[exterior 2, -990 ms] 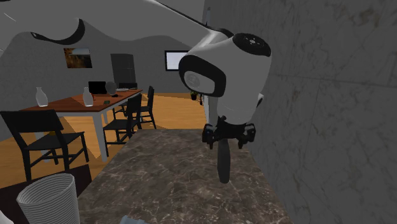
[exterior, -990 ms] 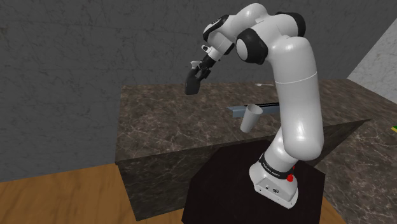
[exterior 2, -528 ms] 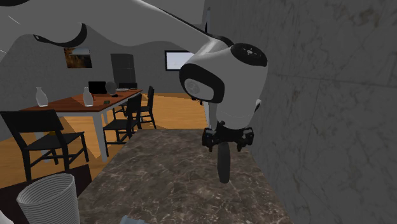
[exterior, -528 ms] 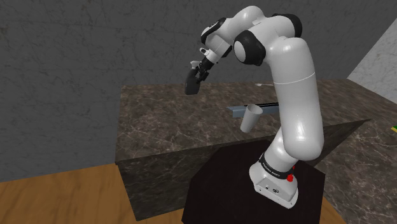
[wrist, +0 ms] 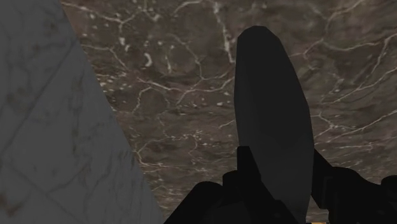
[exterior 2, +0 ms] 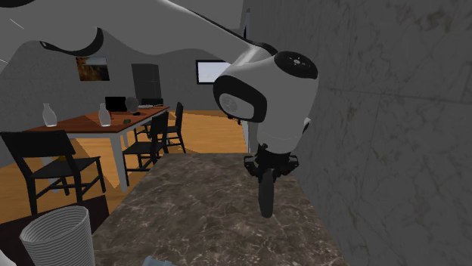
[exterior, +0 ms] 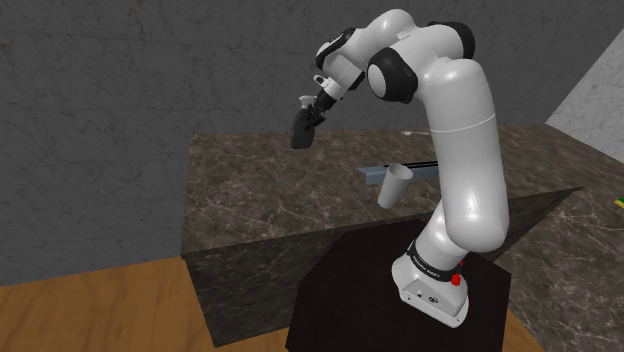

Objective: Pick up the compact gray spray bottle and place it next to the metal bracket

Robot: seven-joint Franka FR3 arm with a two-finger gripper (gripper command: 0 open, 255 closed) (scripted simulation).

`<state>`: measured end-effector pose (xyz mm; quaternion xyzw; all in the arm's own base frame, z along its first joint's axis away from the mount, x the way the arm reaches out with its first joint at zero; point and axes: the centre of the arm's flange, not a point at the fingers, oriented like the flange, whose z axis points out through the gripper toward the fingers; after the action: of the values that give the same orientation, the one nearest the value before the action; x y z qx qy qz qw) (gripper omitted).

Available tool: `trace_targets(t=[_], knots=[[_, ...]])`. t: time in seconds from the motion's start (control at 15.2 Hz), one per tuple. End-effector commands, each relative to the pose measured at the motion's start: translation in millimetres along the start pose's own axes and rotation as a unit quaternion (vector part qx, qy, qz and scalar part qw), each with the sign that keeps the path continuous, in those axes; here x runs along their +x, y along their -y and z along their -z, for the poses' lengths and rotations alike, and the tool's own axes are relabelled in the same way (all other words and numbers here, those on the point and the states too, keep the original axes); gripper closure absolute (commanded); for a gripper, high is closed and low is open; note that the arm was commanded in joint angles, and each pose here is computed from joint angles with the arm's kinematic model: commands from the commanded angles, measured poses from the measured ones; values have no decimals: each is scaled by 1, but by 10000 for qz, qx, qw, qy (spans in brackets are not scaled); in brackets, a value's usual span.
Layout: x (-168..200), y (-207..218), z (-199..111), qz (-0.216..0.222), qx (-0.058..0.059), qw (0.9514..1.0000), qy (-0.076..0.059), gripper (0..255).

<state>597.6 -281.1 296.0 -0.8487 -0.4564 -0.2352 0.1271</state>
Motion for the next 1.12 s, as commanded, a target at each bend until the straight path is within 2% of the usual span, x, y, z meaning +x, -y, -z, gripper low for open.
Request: trace_targets(t=[0.0,0.26,1.06], knots=[[0,0,0,0,2,10000,0,255],[0,0,0,0,2,10000,0,255],[33,0,54,0,2,10000,0,255]])
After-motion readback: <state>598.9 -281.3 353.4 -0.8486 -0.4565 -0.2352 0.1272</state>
